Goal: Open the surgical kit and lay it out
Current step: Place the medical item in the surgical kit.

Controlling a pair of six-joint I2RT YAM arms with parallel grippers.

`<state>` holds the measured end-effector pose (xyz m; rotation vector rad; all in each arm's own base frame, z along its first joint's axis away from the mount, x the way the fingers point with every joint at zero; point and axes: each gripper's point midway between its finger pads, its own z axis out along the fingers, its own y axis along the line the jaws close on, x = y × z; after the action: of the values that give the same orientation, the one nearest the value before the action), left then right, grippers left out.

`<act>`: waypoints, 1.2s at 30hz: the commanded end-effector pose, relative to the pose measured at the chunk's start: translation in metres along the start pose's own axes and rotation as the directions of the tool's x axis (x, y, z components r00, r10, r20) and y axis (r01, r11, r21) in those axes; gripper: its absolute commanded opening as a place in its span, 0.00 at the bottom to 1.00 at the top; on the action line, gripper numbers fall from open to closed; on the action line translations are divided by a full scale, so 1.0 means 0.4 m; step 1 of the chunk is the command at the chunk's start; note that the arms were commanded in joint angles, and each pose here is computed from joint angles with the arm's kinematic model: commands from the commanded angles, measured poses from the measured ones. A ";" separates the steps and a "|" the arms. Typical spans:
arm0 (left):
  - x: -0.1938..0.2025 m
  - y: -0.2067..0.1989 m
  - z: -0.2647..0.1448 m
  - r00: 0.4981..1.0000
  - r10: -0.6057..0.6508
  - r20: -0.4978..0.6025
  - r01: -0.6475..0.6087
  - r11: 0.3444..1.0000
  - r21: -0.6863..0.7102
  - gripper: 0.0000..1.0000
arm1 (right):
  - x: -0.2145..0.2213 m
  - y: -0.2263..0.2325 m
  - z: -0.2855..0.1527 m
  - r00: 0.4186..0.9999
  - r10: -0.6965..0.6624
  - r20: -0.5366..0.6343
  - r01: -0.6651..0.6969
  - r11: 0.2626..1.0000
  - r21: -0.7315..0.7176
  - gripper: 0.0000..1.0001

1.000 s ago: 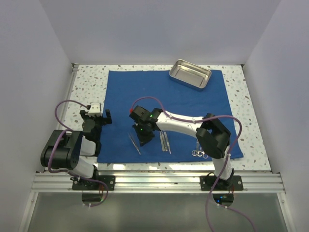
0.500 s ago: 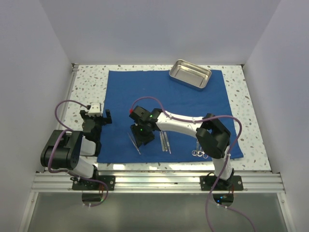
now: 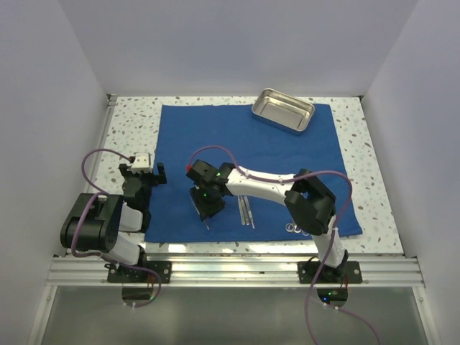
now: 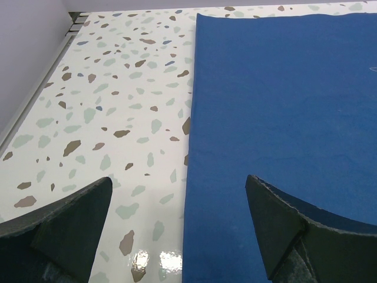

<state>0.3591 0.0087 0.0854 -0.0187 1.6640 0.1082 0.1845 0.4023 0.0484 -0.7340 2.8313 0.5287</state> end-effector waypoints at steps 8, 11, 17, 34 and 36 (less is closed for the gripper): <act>-0.071 0.005 0.014 0.995 -0.001 0.104 0.002 1.000 -0.013 1.00 | -0.001 0.022 0.017 0.999 -0.029 -0.025 0.029 1.000 -0.004 0.31; -0.073 0.005 0.015 0.994 -0.001 0.105 0.003 1.000 -0.013 1.00 | -0.002 0.020 0.025 0.999 -0.031 -0.032 0.031 1.000 0.001 0.26; -0.073 0.005 0.015 0.994 -0.001 0.105 0.003 1.000 -0.013 1.00 | -0.004 0.015 0.030 0.999 -0.032 -0.033 0.032 0.999 0.011 0.00; -0.071 0.005 0.015 0.995 0.000 0.098 0.001 1.000 -0.012 1.00 | -0.224 0.209 -0.144 0.984 0.025 0.176 0.007 0.984 -0.178 0.00; -0.070 0.005 0.014 0.995 0.000 0.098 0.001 1.000 -0.012 1.00 | -0.217 0.234 -0.122 0.988 0.059 0.146 -0.024 0.973 -0.231 0.00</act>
<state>0.3591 0.0088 0.0854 -0.0189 1.6640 0.1085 0.2232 0.4812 0.1526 -0.6732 2.6052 0.7792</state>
